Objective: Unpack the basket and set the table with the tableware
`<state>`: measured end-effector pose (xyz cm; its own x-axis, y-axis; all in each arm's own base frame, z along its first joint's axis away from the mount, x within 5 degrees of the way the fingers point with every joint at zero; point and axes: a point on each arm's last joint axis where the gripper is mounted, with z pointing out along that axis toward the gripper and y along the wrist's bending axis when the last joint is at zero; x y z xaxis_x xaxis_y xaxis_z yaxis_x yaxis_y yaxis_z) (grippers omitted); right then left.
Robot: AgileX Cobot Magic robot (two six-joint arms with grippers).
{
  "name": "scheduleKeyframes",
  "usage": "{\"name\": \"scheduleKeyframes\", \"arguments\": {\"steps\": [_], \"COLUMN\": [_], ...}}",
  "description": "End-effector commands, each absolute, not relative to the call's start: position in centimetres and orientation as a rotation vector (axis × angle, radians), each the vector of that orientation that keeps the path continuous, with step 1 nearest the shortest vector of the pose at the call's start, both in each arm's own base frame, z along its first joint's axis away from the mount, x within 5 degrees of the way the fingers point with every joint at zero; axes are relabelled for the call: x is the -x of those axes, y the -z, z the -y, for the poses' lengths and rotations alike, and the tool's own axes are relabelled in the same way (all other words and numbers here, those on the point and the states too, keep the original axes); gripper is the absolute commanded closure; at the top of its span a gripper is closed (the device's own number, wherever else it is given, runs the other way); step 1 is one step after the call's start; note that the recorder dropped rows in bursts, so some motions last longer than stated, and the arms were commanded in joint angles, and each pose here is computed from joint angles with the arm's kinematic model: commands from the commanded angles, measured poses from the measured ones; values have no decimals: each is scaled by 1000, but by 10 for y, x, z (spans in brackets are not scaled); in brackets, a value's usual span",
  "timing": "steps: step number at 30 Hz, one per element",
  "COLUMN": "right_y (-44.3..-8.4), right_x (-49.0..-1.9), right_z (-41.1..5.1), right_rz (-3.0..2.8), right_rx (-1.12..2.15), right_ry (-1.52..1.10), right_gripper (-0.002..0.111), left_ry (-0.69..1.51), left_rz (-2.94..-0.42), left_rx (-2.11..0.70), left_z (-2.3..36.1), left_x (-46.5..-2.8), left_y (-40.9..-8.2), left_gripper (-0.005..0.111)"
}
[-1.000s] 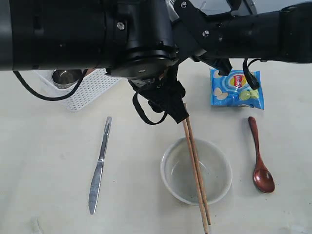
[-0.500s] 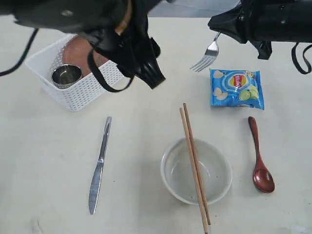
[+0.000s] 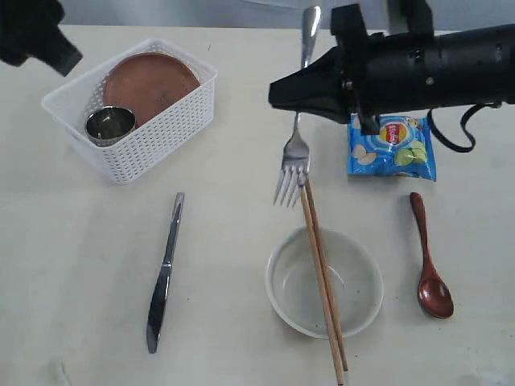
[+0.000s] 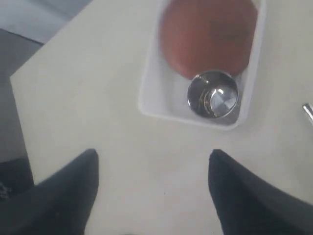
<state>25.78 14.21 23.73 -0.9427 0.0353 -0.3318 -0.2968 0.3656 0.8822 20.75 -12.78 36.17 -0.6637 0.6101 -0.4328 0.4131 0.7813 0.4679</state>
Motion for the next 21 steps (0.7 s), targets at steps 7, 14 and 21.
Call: {"name": "scheduleKeyframes", "arguments": {"steps": [7, 14, 21], "right_y": [-237, -231, -223], "right_x": [-229, -234, -238], "right_z": [-186, -185, -186], "right_rz": [-2331, -2353, -2389], "right_rx": [548, 508, 460], "right_ry": [-1750, -1720, -1741], "right_gripper": [109, 109, 109], "left_ry": [-347, -341, -55], "left_rz": [-2485, -2353, -2194], "left_rx": [-906, -836, -598], "left_z": [126, 122, 109], "left_x": [-194, -196, -177], "left_y": [-331, -344, -346], "left_gripper": [53, 73, 68]}}
